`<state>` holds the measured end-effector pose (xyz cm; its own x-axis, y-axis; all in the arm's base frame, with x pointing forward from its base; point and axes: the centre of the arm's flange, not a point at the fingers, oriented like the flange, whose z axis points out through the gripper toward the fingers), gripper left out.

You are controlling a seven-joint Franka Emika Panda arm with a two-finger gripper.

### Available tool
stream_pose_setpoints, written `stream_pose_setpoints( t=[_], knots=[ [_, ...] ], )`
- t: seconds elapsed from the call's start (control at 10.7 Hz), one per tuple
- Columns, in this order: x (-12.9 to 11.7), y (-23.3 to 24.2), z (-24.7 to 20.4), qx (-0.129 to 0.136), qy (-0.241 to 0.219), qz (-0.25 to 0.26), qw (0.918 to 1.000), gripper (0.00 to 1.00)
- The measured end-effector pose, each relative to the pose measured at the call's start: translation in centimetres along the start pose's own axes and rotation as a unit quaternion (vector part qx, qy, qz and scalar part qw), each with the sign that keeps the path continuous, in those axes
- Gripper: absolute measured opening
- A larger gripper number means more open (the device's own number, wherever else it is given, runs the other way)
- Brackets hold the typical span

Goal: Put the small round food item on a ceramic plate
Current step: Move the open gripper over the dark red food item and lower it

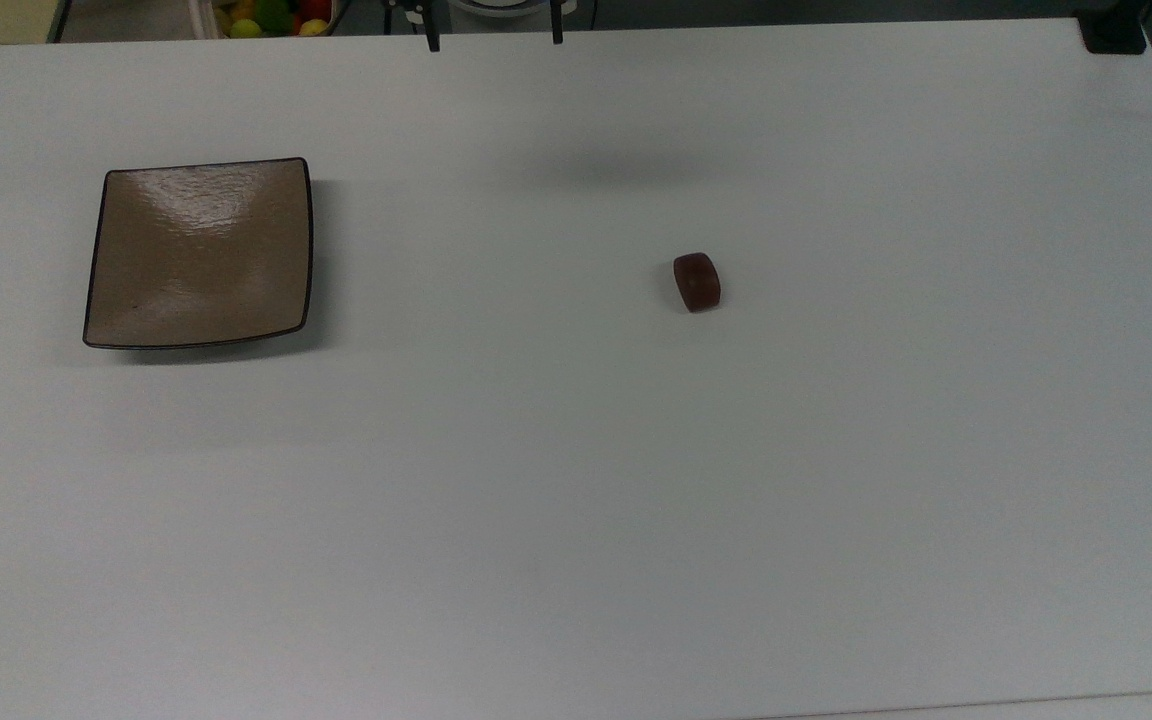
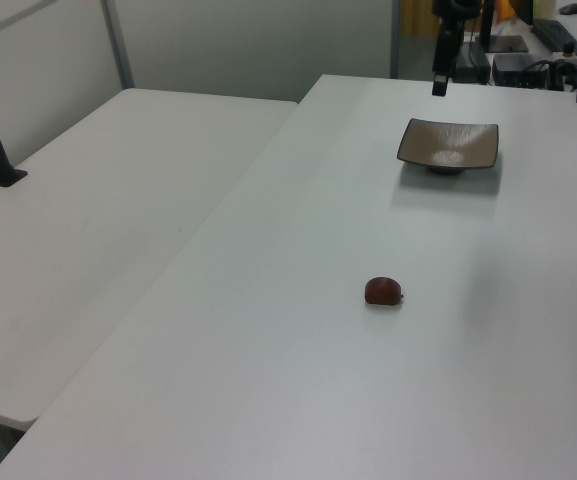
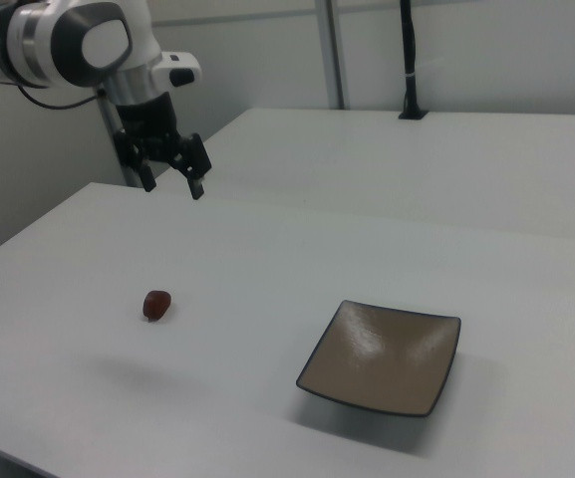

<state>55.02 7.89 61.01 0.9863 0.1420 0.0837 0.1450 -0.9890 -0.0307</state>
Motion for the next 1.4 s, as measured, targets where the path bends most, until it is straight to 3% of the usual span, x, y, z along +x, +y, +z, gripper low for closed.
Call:
stream_pose_setpoints(
  t=[0.28,0.56,0.94,1.4],
  knots=[
    [0.1,-3.8,0.0,0.004,0.001,-0.033,0.9995,1.00],
    [1.2,-8.6,2.8,0.009,-0.002,-0.071,0.9974,1.00],
    [3.3,-13.4,9.3,0.018,0.001,-0.079,0.9967,1.00],
    [4.9,-15.4,17.8,0.014,-0.021,-0.058,0.9980,1.00]
  ],
)
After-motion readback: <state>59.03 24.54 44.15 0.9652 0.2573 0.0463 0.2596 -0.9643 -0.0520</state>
